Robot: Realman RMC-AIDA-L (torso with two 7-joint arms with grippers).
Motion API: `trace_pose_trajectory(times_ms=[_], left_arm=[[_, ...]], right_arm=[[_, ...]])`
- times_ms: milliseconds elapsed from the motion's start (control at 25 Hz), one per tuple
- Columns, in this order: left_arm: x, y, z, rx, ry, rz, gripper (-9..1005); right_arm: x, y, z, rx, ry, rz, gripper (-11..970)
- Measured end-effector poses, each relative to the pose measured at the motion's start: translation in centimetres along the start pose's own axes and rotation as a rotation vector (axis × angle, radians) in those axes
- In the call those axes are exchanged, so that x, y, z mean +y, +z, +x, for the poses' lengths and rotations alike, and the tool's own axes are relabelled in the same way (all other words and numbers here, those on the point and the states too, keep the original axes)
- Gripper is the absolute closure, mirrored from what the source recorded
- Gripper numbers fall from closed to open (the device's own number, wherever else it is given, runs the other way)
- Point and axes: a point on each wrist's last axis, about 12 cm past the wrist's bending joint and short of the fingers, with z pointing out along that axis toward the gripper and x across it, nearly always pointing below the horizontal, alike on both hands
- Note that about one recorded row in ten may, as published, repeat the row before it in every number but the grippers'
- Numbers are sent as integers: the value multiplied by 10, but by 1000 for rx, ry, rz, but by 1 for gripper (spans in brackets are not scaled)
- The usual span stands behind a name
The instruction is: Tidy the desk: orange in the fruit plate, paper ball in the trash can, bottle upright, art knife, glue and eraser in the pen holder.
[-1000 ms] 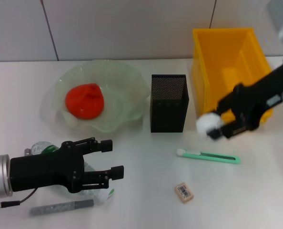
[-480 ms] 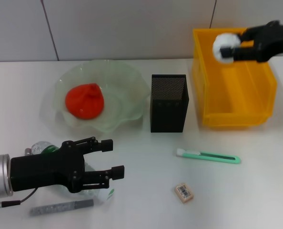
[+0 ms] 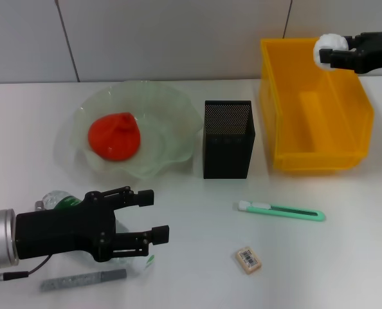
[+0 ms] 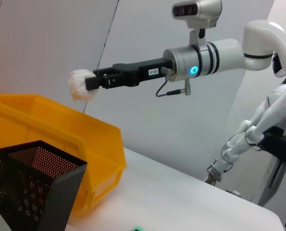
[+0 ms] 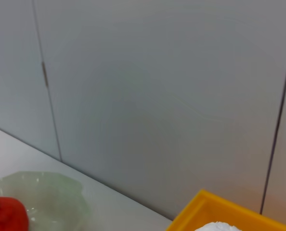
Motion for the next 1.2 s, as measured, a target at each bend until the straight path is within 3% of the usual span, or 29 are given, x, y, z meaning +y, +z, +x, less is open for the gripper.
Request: trace_pose_trajectory(times_ms=[360, 560, 720, 920, 1000, 1040, 1160, 1200], left_arm=[[0, 0, 1, -1, -3, -1, 155], [-1, 0, 1, 2, -3, 3, 155], [-1, 0, 2, 3, -4, 4, 155], [-1, 0, 1, 1, -4, 3, 155], [-1, 0, 1, 2, -3, 2, 155], [-1, 0, 1, 2, -3, 2, 155], [-1, 0, 1, 1, -1, 2, 155], [0, 0, 0, 0, 0, 2, 155]], right_arm=[[1, 5, 4, -3, 27, 23, 406], [0, 5, 4, -6, 32, 27, 191], [-2, 3, 2, -37, 50, 40, 184], [-1, -7, -6, -216, 96, 25, 180], [5, -19, -12, -400, 120, -41, 180], [5, -19, -12, -400, 120, -41, 181], [15, -33, -12, -561, 136, -162, 181], [21, -44, -9, -629, 128, -260, 181]])
